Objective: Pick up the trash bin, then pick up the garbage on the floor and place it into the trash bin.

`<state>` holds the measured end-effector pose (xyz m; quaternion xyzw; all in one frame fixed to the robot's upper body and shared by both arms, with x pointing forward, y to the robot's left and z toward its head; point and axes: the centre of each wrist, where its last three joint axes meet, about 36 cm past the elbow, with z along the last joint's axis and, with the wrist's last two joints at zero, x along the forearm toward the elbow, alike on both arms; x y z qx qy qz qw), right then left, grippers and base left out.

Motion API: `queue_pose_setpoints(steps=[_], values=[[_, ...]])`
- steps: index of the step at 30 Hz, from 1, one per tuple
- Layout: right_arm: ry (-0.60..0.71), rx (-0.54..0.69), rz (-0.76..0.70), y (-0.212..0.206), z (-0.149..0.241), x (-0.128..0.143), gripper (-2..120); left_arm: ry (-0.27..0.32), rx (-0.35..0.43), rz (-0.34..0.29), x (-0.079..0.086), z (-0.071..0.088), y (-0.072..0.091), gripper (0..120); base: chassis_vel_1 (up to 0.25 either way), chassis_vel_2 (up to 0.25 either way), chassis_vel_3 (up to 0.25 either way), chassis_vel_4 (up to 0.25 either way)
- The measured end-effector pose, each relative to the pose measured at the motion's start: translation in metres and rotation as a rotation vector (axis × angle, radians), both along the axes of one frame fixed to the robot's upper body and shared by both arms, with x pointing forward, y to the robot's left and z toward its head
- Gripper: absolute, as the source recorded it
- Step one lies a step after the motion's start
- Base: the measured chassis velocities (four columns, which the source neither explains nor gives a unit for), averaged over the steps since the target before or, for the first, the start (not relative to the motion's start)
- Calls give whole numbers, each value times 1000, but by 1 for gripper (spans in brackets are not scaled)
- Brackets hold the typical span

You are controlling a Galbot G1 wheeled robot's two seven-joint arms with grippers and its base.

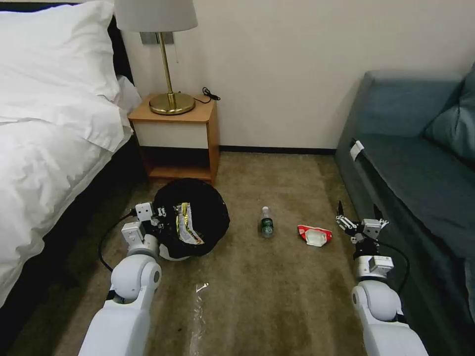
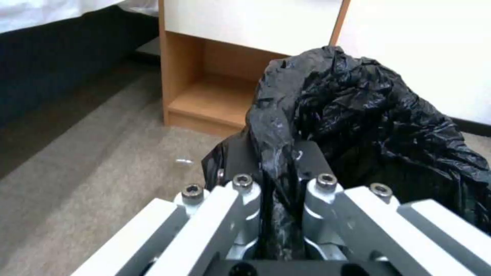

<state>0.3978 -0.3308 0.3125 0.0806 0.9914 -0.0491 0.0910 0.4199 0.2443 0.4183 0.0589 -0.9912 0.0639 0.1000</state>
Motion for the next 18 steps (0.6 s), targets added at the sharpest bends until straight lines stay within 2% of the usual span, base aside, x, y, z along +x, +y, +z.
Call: queue_pose_setpoints(steps=[18], values=[[2, -3, 6, 0, 0, -1, 100, -4, 9, 0, -2, 2, 2, 5, -103, 97, 95, -97]])
